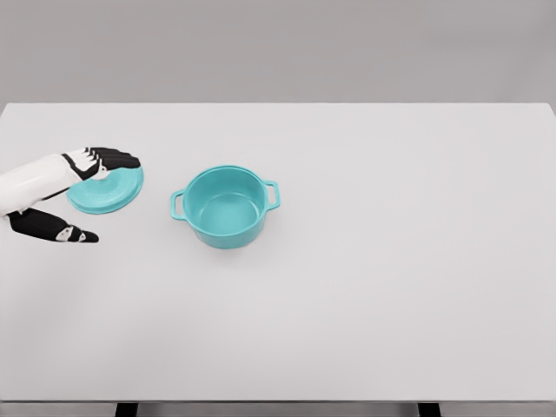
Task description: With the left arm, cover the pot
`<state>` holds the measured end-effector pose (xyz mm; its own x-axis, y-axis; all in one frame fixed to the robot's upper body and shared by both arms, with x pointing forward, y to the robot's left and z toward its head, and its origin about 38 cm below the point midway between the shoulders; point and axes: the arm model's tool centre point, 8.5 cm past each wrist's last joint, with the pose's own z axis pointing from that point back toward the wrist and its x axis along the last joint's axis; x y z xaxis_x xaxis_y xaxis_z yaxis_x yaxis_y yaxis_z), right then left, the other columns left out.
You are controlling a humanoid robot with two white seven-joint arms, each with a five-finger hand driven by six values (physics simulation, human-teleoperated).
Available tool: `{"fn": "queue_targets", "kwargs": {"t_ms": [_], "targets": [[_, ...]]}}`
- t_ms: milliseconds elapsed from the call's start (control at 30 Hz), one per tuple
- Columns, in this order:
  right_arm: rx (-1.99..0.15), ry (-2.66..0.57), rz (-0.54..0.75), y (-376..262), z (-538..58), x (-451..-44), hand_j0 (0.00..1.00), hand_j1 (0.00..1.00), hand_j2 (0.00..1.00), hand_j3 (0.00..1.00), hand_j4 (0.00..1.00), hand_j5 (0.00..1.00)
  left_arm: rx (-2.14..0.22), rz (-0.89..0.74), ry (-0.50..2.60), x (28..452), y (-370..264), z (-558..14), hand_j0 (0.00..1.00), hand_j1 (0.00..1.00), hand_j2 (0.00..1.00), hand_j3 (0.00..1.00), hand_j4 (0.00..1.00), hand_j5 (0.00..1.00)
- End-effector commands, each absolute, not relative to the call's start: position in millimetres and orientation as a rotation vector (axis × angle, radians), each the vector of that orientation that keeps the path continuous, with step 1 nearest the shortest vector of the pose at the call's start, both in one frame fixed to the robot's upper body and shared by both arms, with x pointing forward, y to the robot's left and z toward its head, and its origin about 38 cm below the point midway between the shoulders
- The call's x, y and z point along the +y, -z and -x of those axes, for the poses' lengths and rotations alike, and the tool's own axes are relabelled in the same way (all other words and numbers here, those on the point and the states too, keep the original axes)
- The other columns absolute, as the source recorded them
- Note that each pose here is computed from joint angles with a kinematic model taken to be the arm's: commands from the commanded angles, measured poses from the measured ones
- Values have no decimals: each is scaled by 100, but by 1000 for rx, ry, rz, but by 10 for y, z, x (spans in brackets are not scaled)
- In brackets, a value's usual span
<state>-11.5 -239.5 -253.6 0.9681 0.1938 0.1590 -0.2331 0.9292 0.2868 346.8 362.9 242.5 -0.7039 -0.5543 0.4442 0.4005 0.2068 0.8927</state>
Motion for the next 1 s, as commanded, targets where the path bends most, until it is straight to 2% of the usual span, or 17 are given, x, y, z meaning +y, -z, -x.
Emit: {"fn": "queue_targets", "kwargs": {"t_ms": [0,133,267,367,567,700,967], "targets": [[-129,-214,-309,2536,118,-2396,100,100,100,100,100,100,-1731,-135,1590,3628,-2423,-3467,100,100,100,100,100,100],[-125,-216,-308,2536,139,-2397,100,100,100,100,100,100,-1805,-96,1448,3642,-2421,-3589,100,100,100,100,100,100],[-127,-215,-308,2536,128,-2397,100,100,100,100,100,100,-1744,-88,1366,3703,-2068,-3872,100,100,100,100,100,100],[-126,-215,-308,2536,138,-2397,100,100,100,100,100,100,-1682,-148,1333,3940,-1976,-3985,100,100,100,100,100,100],[-124,-214,-308,2535,143,-2397,100,100,100,100,100,100,-1629,-221,1296,4153,-1893,-4155,100,100,100,100,100,100],[-124,-214,-308,2535,143,-2397,100,100,100,100,100,100,-1642,-140,1298,3896,-1781,-4333,100,100,100,100,100,100],[-124,-214,-308,2535,143,-2397,100,100,100,100,100,100,-1509,-118,1213,4248,-1578,-4494,100,100,100,100,100,100]]}}
